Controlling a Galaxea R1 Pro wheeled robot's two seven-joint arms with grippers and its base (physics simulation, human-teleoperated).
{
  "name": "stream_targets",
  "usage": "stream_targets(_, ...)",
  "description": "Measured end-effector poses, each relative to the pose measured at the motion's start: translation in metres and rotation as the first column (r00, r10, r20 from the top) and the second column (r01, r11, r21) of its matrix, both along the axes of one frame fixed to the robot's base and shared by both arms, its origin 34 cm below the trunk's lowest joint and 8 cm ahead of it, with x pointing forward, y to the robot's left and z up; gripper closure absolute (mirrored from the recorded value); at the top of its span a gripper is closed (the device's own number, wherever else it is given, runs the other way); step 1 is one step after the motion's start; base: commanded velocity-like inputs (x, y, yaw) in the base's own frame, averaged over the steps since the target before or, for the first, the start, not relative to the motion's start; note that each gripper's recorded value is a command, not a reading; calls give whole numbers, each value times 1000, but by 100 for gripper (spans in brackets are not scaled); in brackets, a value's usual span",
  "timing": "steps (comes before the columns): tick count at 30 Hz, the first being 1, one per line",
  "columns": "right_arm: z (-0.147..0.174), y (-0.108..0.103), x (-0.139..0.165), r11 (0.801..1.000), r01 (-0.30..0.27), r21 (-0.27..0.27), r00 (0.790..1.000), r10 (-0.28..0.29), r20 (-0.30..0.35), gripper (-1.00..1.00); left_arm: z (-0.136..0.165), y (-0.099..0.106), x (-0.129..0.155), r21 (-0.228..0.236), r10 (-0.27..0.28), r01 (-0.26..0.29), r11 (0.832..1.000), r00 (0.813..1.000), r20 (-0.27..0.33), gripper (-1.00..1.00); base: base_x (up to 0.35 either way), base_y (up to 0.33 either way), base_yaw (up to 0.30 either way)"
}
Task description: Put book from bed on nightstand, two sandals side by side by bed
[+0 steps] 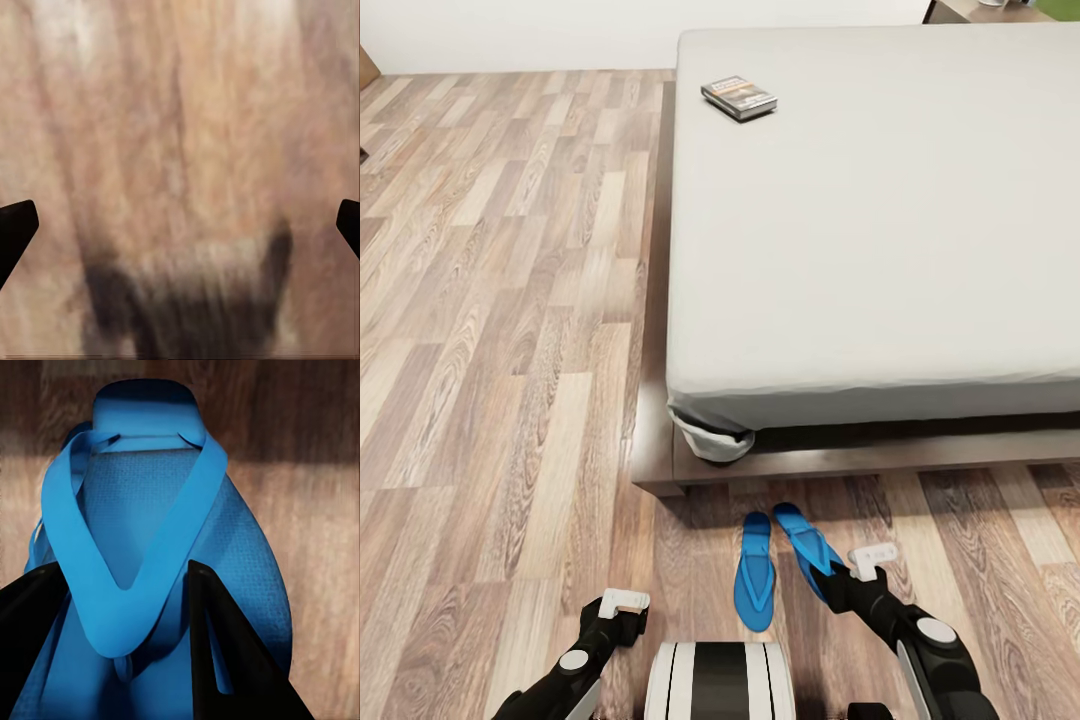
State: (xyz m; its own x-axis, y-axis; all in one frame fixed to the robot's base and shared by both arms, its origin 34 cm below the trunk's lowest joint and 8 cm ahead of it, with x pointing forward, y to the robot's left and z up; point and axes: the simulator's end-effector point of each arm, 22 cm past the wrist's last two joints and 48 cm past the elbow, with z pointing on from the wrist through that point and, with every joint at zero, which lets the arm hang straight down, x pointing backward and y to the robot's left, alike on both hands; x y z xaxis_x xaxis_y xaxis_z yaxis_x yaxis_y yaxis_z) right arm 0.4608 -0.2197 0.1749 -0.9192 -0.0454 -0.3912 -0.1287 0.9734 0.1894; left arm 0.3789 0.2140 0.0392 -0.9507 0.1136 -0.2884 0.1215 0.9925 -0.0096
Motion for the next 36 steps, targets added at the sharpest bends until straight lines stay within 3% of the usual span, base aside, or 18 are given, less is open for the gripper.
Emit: stream_targets(36, -5, 1, 15, 1000, -1, -1, 1000, 1, 12, 100, -5, 0, -7, 0, 0, 0, 1000, 1000, -16, -100, 0, 0, 0)
